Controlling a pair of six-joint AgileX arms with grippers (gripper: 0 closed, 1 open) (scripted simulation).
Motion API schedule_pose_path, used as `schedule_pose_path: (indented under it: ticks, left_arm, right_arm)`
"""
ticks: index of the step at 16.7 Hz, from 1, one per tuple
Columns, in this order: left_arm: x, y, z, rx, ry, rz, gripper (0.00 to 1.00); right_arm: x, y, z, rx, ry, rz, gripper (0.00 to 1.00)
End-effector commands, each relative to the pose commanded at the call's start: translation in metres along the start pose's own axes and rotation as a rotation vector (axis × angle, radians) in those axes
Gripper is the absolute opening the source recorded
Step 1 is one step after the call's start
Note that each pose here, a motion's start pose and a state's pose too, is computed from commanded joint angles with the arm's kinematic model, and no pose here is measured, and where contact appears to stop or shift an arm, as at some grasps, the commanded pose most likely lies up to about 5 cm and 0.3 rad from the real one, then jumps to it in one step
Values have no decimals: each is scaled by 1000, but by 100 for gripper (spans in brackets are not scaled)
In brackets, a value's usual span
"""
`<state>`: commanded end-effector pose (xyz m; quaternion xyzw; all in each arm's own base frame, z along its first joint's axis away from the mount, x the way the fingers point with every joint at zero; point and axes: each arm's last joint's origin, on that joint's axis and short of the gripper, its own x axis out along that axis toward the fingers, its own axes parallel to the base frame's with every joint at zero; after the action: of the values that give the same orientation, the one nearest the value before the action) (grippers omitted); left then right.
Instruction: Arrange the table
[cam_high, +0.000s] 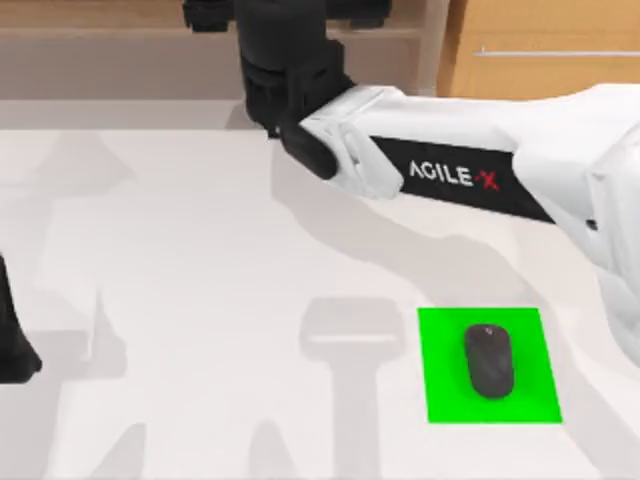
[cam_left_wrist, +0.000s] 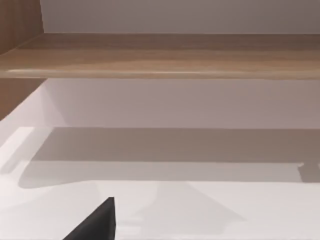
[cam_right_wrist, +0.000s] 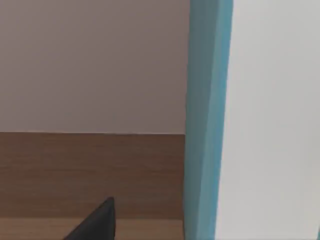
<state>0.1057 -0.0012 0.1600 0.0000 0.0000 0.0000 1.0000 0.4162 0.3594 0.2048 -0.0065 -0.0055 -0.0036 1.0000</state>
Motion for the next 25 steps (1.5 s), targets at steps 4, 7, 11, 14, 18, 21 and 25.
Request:
schedule_pose_path:
  ticks: [4, 7, 11, 14, 18, 21, 25]
  left_arm:
    - [0, 0, 0, 0, 0, 0, 100]
    - [0, 0, 0, 0, 0, 0, 100]
    - [0, 0, 0, 0, 0, 0, 100]
    - [0, 0, 0, 0, 0, 0, 100]
    - [0, 0, 0, 0, 0, 0, 100]
    - [0, 0, 0, 0, 0, 0, 100]
    - [0, 0, 0, 0, 0, 0, 100]
  right_arm:
    - [-1, 1, 2, 1, -2, 4, 100]
    - [8, 1, 0, 0, 0, 0, 100]
    - [19, 0, 0, 1, -1, 0, 100]
    - [20, 0, 0, 0, 0, 0, 100]
    - [20, 0, 0, 0, 0, 0, 77]
    - [20, 0, 0, 0, 0, 0, 55]
    - [20, 0, 0, 0, 0, 0, 25]
